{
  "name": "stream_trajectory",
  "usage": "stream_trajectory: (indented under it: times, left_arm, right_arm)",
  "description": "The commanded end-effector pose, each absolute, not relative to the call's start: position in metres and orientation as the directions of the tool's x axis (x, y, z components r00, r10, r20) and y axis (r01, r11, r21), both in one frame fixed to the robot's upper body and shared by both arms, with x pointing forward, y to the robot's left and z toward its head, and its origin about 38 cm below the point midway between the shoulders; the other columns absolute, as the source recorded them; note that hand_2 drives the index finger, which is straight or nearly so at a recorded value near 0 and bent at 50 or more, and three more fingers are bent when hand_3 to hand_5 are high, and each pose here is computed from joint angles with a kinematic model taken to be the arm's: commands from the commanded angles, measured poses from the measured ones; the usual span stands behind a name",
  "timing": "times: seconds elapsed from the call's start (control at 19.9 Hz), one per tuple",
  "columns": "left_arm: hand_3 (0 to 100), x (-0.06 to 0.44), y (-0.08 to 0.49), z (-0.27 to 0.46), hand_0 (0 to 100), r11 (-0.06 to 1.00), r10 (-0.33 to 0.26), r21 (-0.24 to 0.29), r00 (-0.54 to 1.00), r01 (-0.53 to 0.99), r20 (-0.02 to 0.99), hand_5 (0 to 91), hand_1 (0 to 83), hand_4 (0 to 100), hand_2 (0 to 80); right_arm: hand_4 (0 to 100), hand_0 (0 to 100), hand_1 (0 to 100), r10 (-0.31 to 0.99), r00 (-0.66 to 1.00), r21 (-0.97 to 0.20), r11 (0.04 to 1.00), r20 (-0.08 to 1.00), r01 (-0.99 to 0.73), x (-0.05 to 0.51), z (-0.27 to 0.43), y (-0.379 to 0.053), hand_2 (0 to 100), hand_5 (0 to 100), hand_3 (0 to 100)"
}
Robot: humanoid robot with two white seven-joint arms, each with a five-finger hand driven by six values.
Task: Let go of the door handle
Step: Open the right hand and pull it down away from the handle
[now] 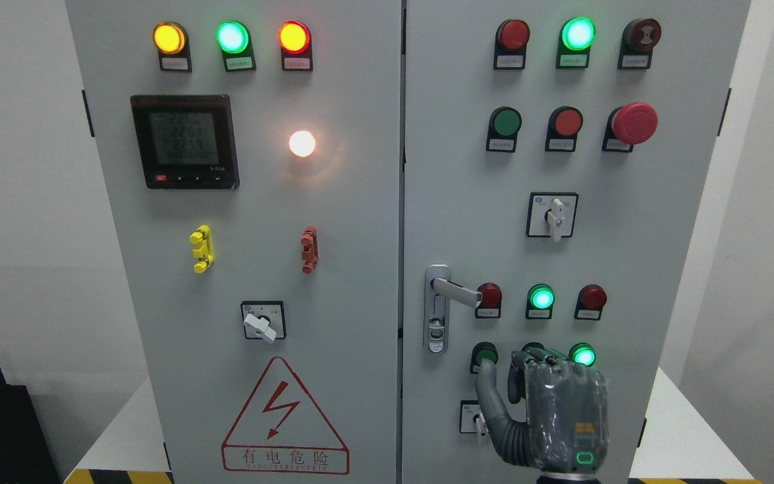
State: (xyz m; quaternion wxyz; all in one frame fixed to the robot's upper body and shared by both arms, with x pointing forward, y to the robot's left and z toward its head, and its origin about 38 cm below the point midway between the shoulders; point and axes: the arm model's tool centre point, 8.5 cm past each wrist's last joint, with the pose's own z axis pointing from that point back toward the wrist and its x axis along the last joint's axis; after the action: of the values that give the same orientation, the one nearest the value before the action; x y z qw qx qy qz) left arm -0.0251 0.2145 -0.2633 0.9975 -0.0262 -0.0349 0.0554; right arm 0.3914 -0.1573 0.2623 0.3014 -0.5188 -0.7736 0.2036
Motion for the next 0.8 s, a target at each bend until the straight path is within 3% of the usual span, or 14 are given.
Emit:
stream_trajectory:
  times: [0.0, 0.05, 0.2, 0.25, 0.4, 0.75]
  left_arm:
    - [0, -0.020, 0.214, -0.264, 12, 0.994, 0.100, -0.059, 0.992, -0.095, 0.082, 0.0, 38.9, 0, 0.0]
    - [0, -0.020, 0.214, -0.264, 12, 0.994, 0.100, -0.059, 0.992, -0.095, 0.082, 0.0, 38.9, 0, 0.0]
    - [0, -0.020, 0.214, -0.264, 12, 0.994, 0.100, -0.059, 0.992, -0.095, 0.082, 0.0, 38.9, 0, 0.0]
    - [0, -0.020, 0.214, -0.264, 12, 0.994, 0.100, -0.059, 0.992, -0.095, 0.082, 0.0, 38.9, 0, 0.0]
    - [0, -0.020, 0.214, -0.264, 12, 0.994, 0.100, -0.059, 0.992, -0.095, 0.082, 0.0, 38.9, 0, 0.0]
    - [0, -0.020, 0.214, -0.264, 12, 0.994, 0.100, -0.059, 0.992, -0.095, 0.082, 0.0, 38.9, 0, 0.0]
  right_arm:
    - [41, 58, 32, 0.943, -0.219, -0.549, 0.324, 0.249, 0.771, 0.359, 0.280, -0.203, 23, 45, 46]
    - [29, 57, 31, 0.944, -0.217, -0.542, 0.321, 0.248, 0.777, 0.357, 0.282, -0.205, 15, 30, 32]
    - [10, 58, 20, 0.944, -0.228, -0.531, 0.323, 0.238, 0.784, 0.354, 0.287, -0.205, 0, 7, 12]
    - [5, 57, 17, 0.941, -0.250, -0.530, 0.336, 0.228, 0.779, 0.354, 0.288, -0.203, 0, 2, 7]
    - [0, 52, 14, 0.932, -0.301, -0.527, 0.363, 0.203, 0.768, 0.355, 0.289, -0.197, 0, 0, 0]
    - [0, 44, 15, 0.917, -0.328, -0.540, 0.398, 0.225, 0.741, 0.359, 0.290, -0.194, 0, 0, 0]
